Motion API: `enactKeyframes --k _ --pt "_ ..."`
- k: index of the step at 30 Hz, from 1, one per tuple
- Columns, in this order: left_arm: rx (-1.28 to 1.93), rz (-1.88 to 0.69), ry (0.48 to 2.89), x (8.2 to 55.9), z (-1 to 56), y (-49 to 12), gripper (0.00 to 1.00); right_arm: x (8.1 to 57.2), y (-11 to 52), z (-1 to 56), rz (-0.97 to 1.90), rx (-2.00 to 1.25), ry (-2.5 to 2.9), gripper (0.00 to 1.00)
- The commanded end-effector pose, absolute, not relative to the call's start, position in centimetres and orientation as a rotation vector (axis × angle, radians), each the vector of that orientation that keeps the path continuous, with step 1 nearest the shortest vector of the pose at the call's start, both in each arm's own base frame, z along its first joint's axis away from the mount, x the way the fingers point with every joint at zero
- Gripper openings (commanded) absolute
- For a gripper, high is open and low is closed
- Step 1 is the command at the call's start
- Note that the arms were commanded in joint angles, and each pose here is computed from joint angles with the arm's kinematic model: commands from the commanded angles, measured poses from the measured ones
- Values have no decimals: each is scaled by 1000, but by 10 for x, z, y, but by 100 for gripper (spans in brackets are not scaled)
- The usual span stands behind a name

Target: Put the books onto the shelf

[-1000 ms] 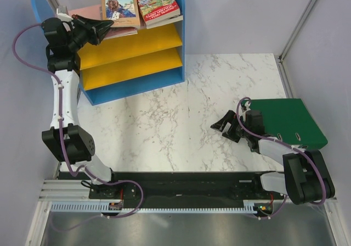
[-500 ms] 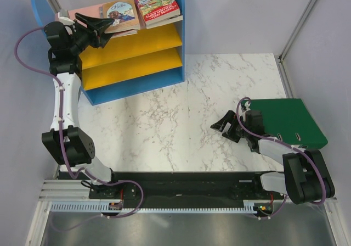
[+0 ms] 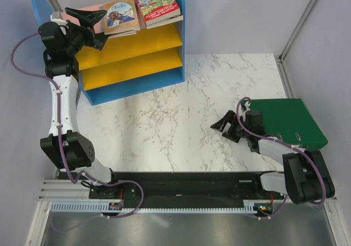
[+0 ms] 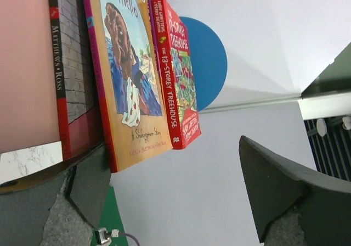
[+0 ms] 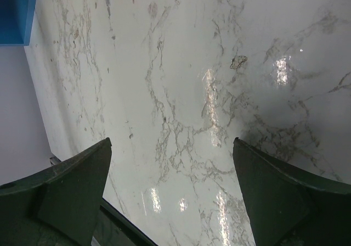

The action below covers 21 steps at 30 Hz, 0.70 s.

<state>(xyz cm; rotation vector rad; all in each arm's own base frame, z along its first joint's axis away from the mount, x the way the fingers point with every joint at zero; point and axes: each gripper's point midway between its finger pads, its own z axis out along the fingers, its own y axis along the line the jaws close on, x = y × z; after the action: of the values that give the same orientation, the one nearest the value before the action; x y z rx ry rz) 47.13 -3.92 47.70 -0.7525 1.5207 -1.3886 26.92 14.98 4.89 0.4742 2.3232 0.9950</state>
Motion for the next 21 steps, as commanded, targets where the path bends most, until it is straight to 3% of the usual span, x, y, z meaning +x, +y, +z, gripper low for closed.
enactKeyframes --k 1,12,21 --pt "-790 -1299 1443 456 507 -21 100 276 154 60 1018 419 2284 98" --pt "-771 -1163 1418 447 518 -9 100 276 155 58 1021 423 2291 98" --pt "-688 -953 1391 409 523 -1 100 277 155 59 1021 422 2286 98"
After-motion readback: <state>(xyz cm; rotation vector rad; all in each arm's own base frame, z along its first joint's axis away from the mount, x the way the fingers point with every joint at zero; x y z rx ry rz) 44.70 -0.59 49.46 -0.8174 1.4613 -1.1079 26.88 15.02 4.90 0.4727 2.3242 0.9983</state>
